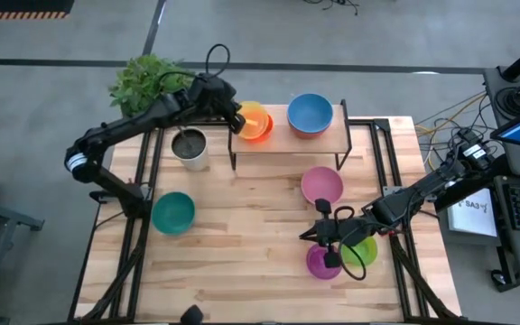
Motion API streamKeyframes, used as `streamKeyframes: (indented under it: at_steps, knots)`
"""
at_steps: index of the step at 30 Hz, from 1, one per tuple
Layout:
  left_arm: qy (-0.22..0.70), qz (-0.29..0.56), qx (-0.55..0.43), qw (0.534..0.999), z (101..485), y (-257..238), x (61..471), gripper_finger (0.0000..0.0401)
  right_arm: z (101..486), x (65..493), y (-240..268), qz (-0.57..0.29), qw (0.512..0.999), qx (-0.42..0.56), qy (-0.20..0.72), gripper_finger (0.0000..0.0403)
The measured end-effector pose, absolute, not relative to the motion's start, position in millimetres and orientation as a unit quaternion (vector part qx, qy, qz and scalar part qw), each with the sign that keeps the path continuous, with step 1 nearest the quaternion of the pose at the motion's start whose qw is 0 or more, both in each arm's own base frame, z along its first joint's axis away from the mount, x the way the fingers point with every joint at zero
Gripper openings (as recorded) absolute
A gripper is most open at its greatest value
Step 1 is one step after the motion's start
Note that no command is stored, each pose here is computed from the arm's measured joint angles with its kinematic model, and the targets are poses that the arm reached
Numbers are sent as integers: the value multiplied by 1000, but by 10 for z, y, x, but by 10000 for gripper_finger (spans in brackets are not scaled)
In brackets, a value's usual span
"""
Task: Place and stack bowls onto a shelf
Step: Stack the transparent yellow bowl into the transparent orange bowl on the shelf
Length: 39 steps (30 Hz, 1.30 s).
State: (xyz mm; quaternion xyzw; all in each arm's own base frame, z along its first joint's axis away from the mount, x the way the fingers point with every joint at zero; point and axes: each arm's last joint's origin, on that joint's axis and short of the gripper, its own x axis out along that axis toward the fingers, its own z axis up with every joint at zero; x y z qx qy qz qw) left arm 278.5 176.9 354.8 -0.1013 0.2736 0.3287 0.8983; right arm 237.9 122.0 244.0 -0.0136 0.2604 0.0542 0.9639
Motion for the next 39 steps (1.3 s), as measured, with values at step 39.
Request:
streamKeyframes:
  at_steps: [39]
  knots:
    - [268, 209, -6, 940, 3472, 1940, 2902, 116, 2424, 2370, 1215, 51, 962, -11, 269, 9]
